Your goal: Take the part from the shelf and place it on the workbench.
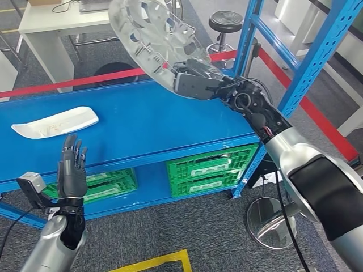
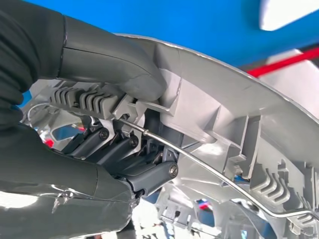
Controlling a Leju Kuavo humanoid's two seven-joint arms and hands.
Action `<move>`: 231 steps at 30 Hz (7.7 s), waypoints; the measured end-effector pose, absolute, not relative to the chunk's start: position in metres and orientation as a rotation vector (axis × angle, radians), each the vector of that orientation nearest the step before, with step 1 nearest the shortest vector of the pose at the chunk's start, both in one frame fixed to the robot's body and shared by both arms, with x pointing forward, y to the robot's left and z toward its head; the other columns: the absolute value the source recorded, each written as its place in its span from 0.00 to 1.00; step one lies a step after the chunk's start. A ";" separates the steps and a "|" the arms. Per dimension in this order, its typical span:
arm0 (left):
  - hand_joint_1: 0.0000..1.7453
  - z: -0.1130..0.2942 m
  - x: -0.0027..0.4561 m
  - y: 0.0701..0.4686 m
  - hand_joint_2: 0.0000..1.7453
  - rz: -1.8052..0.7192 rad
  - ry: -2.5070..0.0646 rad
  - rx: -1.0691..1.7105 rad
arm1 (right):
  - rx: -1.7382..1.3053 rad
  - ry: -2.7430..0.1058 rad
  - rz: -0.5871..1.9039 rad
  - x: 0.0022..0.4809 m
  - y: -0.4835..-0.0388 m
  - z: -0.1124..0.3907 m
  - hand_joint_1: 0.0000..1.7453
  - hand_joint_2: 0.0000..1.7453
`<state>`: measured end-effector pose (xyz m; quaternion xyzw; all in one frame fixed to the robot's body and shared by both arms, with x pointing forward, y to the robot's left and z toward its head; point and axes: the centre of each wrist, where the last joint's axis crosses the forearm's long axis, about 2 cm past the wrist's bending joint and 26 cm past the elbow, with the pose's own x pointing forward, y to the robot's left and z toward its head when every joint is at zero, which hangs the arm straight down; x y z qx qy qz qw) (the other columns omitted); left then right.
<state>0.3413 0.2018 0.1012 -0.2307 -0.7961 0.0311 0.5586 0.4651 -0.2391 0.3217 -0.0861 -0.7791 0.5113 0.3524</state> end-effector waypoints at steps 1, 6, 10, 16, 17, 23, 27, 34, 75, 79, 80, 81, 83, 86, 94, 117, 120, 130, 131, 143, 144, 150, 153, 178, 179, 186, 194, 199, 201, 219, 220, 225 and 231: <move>0.00 0.101 0.341 0.202 1.00 0.074 -1.877 -0.541 | -0.218 -2.032 1.321 0.463 -0.236 0.326 1.00 1.00; 0.00 0.101 0.341 0.201 1.00 0.072 -1.878 -0.538 | -0.204 -2.102 1.328 0.455 -0.222 0.343 1.00 1.00; 0.00 0.101 0.341 0.200 1.00 0.074 -1.878 -0.533 | -0.182 -2.147 1.322 0.447 -0.215 0.350 1.00 1.00; 0.00 0.100 0.340 0.200 1.00 0.081 -1.875 -0.517 | -0.137 -2.188 1.300 0.427 -0.200 0.359 1.00 1.00; 0.00 0.099 0.340 0.200 1.00 0.081 -1.874 -0.516 | -0.131 -2.193 1.300 0.423 -0.198 0.360 1.00 1.00; 0.00 0.099 0.339 0.200 1.00 0.083 -1.873 -0.513 | -0.106 -2.254 1.317 0.407 -0.188 0.368 1.00 1.00; 0.00 0.097 0.337 0.201 1.00 0.085 -1.867 -0.505 | -0.113 -2.265 1.315 0.397 -0.183 0.371 1.00 1.00; 0.00 0.095 0.335 0.201 1.00 0.085 -1.862 -0.503 | -0.102 -2.300 1.318 0.381 -0.177 0.373 1.00 1.00; 0.00 0.094 0.327 0.201 1.00 0.048 -1.867 -0.511 | -0.211 -2.365 1.269 0.327 -0.173 0.359 1.00 1.00; 0.00 0.095 0.326 0.201 1.00 0.049 -1.868 -0.512 | -0.210 -2.366 1.262 0.328 -0.174 0.360 1.00 1.00; 0.00 0.095 0.326 0.201 1.00 0.049 -1.868 -0.512 | -0.210 -2.367 1.261 0.328 -0.174 0.360 1.00 1.00; 0.00 0.095 0.326 0.201 1.00 0.048 -1.868 -0.513 | -0.211 -2.368 1.260 0.328 -0.174 0.360 1.00 1.00; 0.00 0.095 0.326 0.200 1.00 0.048 -1.868 -0.513 | -0.217 -2.370 1.255 0.328 -0.174 0.360 1.00 1.00; 0.00 0.095 0.326 0.200 1.00 0.048 -1.866 -0.513 | -0.226 -2.371 1.247 0.328 -0.174 0.360 1.00 1.00; 0.00 0.097 0.327 0.201 1.00 0.050 -1.872 -0.509 | -0.192 -2.356 1.214 0.328 -0.176 0.356 1.00 1.00; 0.00 0.101 0.325 0.209 1.00 0.059 -1.878 -0.480 | -0.161 -2.265 1.103 0.327 -0.198 0.322 1.00 1.00; 0.00 0.100 0.324 0.211 1.00 0.065 -1.879 -0.473 | -0.198 -2.256 1.082 0.330 -0.209 0.324 1.00 1.00; 0.00 0.101 0.322 0.214 1.00 0.074 -1.887 -0.470 | -0.273 -2.229 1.030 0.334 -0.233 0.324 1.00 1.00; 0.00 0.100 0.321 0.214 1.00 0.075 -1.885 -0.470 | -0.275 -2.222 1.029 0.334 -0.234 0.322 1.00 1.00; 0.00 0.101 0.321 0.216 1.00 0.078 -1.890 -0.466 | -0.291 -2.216 1.021 0.332 -0.239 0.322 1.00 1.00; 0.00 0.101 0.321 0.216 1.00 0.078 -1.890 -0.466 | -0.291 -2.216 1.021 0.332 -0.239 0.322 1.00 1.00; 0.00 0.102 0.322 0.216 1.00 0.078 -1.893 -0.466 | -0.293 -2.214 1.024 0.332 -0.239 0.321 1.00 1.00; 0.00 0.104 0.323 0.216 1.00 0.081 -1.901 -0.465 | -0.302 -2.216 1.030 0.332 -0.239 0.322 1.00 1.00; 0.00 0.104 0.322 0.215 1.00 0.099 -1.900 -0.455 | -0.297 -2.223 1.070 0.332 -0.240 0.324 1.00 1.00; 0.00 0.104 0.322 0.215 1.00 0.099 -1.900 -0.455 | -0.297 -2.222 1.070 0.332 -0.240 0.323 1.00 1.00; 0.00 0.108 0.324 0.215 1.00 0.097 -1.913 -0.459 | -0.296 -2.224 1.069 0.333 -0.240 0.324 1.00 1.00; 0.00 0.108 0.324 0.211 1.00 0.097 -1.910 -0.481 | -0.305 -2.216 1.062 0.333 -0.241 0.326 1.00 1.00; 0.00 0.109 0.324 0.211 1.00 0.098 -1.912 -0.484 | -0.307 -2.217 1.061 0.333 -0.241 0.326 1.00 1.00; 0.00 0.109 0.324 0.210 1.00 0.098 -1.913 -0.485 | -0.307 -2.218 1.060 0.333 -0.241 0.326 1.00 1.00; 0.00 0.110 0.326 0.211 1.00 0.095 -1.920 -0.486 | -0.309 -2.215 1.058 0.333 -0.241 0.326 1.00 1.00; 0.00 0.110 0.326 0.211 1.00 0.095 -1.920 -0.487 | -0.308 -2.215 1.058 0.333 -0.241 0.326 1.00 1.00; 0.00 0.107 0.322 0.211 1.00 0.097 -1.909 -0.484 | -0.305 -2.213 1.058 0.332 -0.240 0.325 1.00 1.00; 0.00 0.106 0.321 0.212 1.00 0.096 -1.907 -0.482 | -0.302 -2.219 1.055 0.333 -0.240 0.326 1.00 1.00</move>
